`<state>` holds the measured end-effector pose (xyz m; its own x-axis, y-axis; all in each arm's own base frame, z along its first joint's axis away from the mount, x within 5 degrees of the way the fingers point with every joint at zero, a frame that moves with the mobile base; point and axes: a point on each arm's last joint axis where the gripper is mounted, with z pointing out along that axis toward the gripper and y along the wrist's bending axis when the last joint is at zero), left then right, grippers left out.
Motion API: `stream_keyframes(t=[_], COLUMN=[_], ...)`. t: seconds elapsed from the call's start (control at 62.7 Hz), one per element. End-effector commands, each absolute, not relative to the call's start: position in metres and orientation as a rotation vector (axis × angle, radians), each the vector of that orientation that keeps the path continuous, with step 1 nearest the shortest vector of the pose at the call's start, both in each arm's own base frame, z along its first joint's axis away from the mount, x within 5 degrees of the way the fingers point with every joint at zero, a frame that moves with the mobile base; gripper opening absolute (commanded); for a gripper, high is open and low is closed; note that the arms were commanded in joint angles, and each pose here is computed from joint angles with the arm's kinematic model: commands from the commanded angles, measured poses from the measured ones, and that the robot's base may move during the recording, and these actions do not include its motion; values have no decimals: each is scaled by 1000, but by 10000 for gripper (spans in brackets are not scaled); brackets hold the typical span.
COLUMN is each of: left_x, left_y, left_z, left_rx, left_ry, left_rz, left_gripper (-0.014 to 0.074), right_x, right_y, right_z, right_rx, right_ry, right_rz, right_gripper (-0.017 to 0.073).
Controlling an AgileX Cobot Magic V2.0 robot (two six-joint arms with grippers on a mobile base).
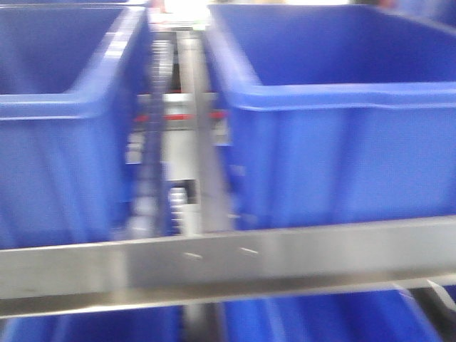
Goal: Pick and sort blue part to right shelf
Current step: 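Position both held parts above the two blue bins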
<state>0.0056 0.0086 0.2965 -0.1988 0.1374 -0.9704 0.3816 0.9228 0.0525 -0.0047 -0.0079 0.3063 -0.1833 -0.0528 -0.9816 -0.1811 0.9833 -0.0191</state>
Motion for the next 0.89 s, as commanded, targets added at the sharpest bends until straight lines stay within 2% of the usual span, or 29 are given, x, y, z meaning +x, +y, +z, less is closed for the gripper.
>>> stream_keyframes(t=[0.0,0.877], left_x=[6,6], left_y=[7,7], left_z=[312,312], left_rx=[380,380], left_ry=[1672,1672], left_rz=[-258,-258], left_gripper=[294,294], right_x=[-8,-8], right_y=[-9,-9], right_z=[321,321], right_rx=[-176,-176], right_ry=[1632,1632], right_rz=[109,109], right_gripper=[297,297])
